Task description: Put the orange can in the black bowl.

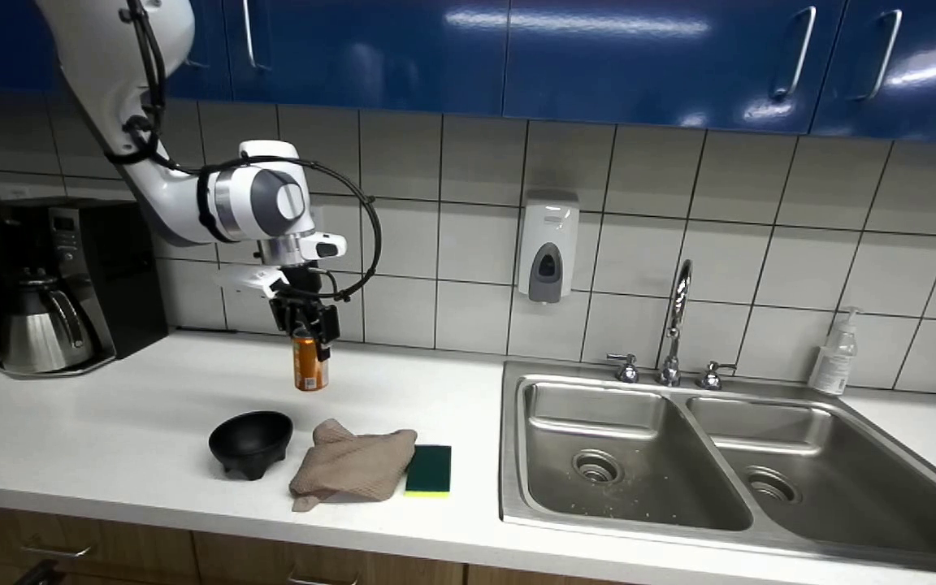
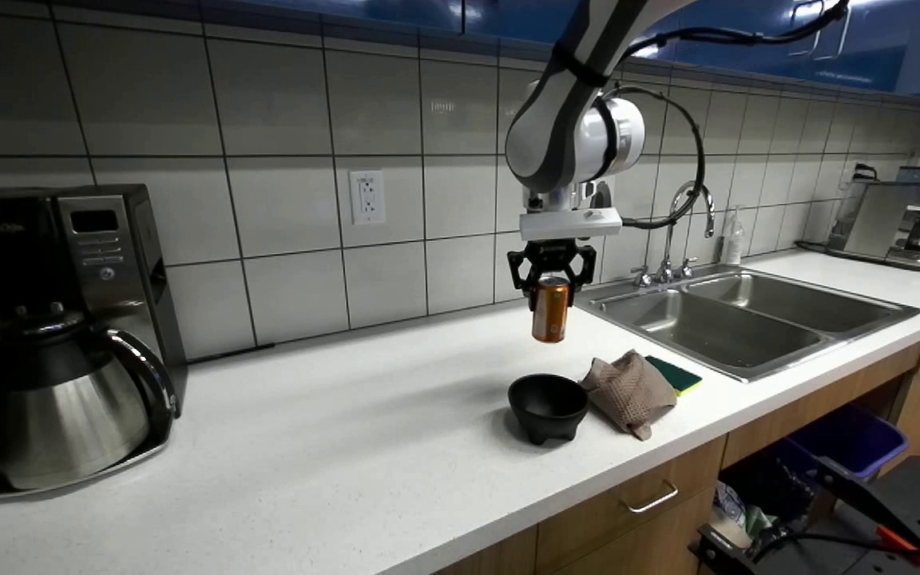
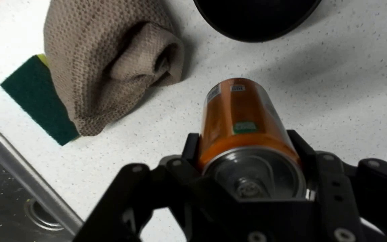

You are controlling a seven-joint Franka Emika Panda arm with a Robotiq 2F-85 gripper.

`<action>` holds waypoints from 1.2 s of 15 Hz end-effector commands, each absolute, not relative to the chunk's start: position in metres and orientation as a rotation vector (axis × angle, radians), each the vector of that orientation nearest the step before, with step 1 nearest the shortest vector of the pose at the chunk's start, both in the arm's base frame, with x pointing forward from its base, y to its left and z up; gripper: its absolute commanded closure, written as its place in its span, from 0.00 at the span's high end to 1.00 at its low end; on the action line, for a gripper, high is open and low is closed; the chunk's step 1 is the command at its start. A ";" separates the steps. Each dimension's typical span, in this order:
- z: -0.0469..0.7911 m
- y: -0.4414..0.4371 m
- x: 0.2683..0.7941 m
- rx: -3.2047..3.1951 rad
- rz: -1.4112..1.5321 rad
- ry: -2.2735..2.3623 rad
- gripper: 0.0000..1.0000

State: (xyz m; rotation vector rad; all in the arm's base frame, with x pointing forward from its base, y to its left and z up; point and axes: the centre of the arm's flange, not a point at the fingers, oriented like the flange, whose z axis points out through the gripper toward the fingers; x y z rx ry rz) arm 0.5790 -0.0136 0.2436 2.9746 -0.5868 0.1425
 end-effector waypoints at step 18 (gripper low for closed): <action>0.236 0.084 0.504 2.941 0.099 -0.276 0.39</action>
